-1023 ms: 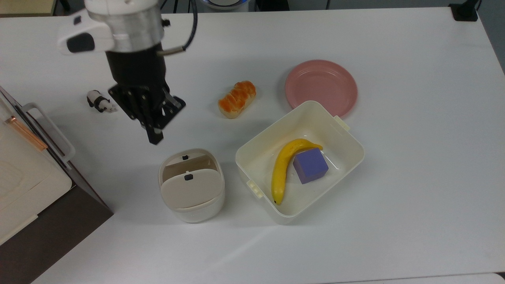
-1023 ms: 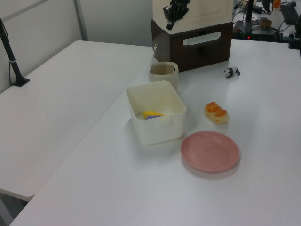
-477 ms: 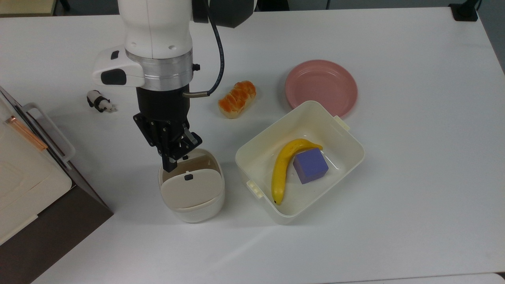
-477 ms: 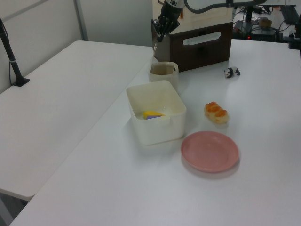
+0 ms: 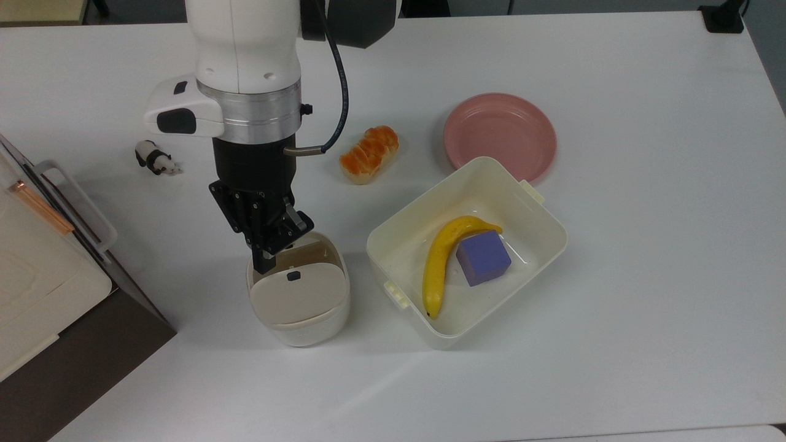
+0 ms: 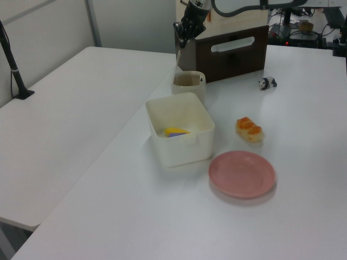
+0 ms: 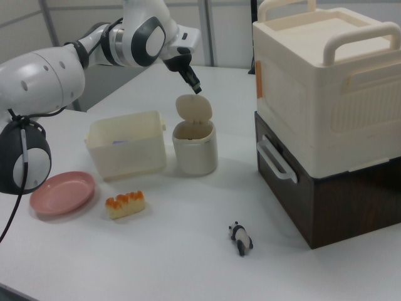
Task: Close the trash can
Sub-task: 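Push the raised lid with the gripper, tipping it toward the can opening, then press the lid down flat onto the can rim with the gripper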
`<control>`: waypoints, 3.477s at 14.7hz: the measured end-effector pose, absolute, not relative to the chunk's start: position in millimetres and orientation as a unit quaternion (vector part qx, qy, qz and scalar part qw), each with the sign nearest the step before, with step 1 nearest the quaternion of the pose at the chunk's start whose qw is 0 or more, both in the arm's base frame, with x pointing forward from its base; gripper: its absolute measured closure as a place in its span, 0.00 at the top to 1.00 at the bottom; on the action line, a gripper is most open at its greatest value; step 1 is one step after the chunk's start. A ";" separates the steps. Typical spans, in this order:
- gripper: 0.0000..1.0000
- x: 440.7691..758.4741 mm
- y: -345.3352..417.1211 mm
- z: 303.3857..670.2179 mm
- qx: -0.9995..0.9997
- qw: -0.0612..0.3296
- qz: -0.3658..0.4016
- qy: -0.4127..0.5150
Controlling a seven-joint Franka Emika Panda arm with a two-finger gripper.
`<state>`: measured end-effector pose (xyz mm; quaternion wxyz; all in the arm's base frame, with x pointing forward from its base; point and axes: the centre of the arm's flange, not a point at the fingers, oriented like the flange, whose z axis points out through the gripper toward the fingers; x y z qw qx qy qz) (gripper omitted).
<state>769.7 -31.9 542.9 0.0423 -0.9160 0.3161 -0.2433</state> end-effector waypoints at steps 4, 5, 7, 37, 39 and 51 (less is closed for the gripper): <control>0.01 771.8 -31.9 543.8 -0.908 0.048 -0.255 0.331; 0.01 773.1 -31.7 542.9 -0.904 0.051 -0.258 0.338; 0.01 776.5 -30.9 539.7 -0.898 0.052 -0.269 0.345; 0.01 765.9 -0.5 515.5 -0.944 -0.012 -0.213 0.253; 0.01 760.6 -5.1 517.9 -0.948 -0.021 -0.197 0.247; 0.01 751.0 -8.8 477.0 -0.958 -0.087 -0.158 0.221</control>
